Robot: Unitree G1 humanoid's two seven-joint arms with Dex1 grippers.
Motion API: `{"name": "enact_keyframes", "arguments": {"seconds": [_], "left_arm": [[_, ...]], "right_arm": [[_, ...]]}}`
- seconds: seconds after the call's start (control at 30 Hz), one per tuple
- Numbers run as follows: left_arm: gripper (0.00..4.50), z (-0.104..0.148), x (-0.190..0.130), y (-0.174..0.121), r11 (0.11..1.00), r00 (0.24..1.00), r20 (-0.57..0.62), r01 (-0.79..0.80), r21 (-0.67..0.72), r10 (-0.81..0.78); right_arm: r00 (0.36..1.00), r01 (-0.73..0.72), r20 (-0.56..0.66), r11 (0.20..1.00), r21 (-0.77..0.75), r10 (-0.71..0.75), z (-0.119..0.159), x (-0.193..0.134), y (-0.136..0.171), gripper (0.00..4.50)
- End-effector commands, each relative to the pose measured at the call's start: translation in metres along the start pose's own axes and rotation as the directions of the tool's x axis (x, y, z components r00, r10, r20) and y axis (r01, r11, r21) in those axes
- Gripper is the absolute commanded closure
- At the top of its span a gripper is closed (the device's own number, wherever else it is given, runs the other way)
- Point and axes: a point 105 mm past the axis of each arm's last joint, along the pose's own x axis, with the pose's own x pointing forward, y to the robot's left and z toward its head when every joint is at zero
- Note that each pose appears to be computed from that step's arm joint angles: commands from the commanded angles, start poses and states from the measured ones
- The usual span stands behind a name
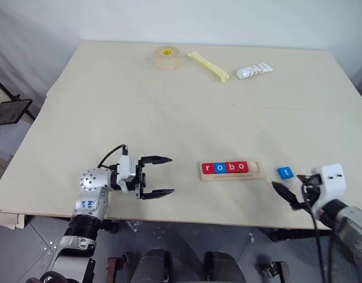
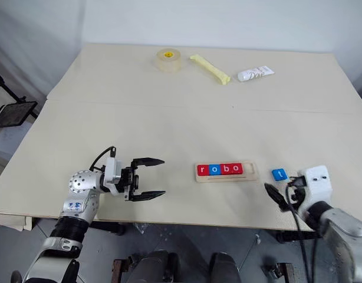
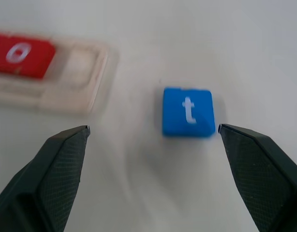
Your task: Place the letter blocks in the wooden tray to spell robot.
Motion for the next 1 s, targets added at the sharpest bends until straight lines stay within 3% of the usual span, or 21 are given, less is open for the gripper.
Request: {"name": "enact_keyframes", "arguments": {"seconds": [0.03,0.23,0.5,0.77,1.0], "left_arm": [[0.0,0.003,0.003,0.002,1.0,1.0,0.009,0.018,0.012,-0.018],[0.0,0.002,0.006,0.003,0.999,0.999,0.014,0.031,0.009,-0.031],[0.0,0.002,-0.002,-0.007,1.0,1.0,0.004,0.018,0.0,-0.018],[0.0,0.005,-0.015,-0.02,1.0,0.999,-0.026,-0.024,-0.007,0.024],[0.0,0.008,-0.021,-0.026,0.998,0.997,-0.043,-0.06,-0.007,0.06]], "right_arm": [[0.997,-0.076,0.025,0.99,-0.121,0.079,0.016,-0.016,-0.007,0.03],[0.965,-0.26,-0.104,0.914,-0.31,0.239,0.018,-0.023,-0.025,0.03],[0.88,-0.474,-0.289,0.732,-0.489,0.377,0.032,0.006,-0.051,0.03],[0.804,-0.594,-0.399,0.583,-0.554,0.441,0.037,0.036,-0.052,0.03],[0.77,-0.637,-0.446,0.515,-0.573,0.456,0.036,0.058,-0.048,0.03]]}}
